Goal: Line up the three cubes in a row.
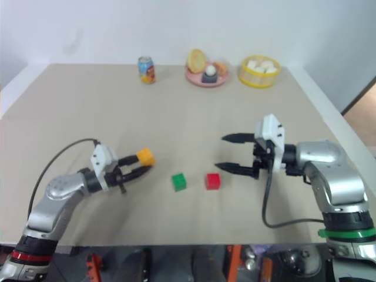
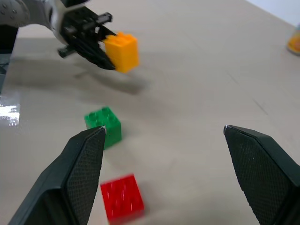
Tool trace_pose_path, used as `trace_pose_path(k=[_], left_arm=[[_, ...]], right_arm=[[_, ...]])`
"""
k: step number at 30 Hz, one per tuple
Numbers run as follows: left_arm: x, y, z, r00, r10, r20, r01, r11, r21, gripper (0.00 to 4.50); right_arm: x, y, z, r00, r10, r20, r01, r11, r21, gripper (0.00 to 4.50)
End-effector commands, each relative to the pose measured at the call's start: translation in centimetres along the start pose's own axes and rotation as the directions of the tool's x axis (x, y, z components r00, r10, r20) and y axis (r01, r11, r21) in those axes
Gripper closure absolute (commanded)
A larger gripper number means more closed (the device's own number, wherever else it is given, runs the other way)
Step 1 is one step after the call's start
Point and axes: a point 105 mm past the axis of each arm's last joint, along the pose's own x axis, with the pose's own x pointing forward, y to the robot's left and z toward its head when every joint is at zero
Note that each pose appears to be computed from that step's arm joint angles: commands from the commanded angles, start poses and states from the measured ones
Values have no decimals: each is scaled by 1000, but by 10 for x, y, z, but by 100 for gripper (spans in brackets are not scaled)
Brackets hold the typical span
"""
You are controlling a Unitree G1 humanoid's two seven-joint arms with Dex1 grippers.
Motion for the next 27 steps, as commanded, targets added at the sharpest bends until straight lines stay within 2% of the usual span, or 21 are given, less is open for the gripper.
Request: trace_pose_path(k=[1,8,19,27], left_arm=[[-1,-9,3,989,-147,-8,147,989,24,322],[-6,-14,-21,938,-330,-104,334,942,26,322],[1,-20,-35,913,-392,-114,399,916,40,322],[1,-22,-37,916,-384,-118,392,919,50,322]], right_arm=[[-16,2,7,999,-28,17,28,1000,-9,33],[-25,10,-1,999,-43,-12,43,999,18,33],[-15,17,14,999,-7,36,7,1000,-7,33],[-11,14,14,999,-6,34,7,1000,-10,33]])
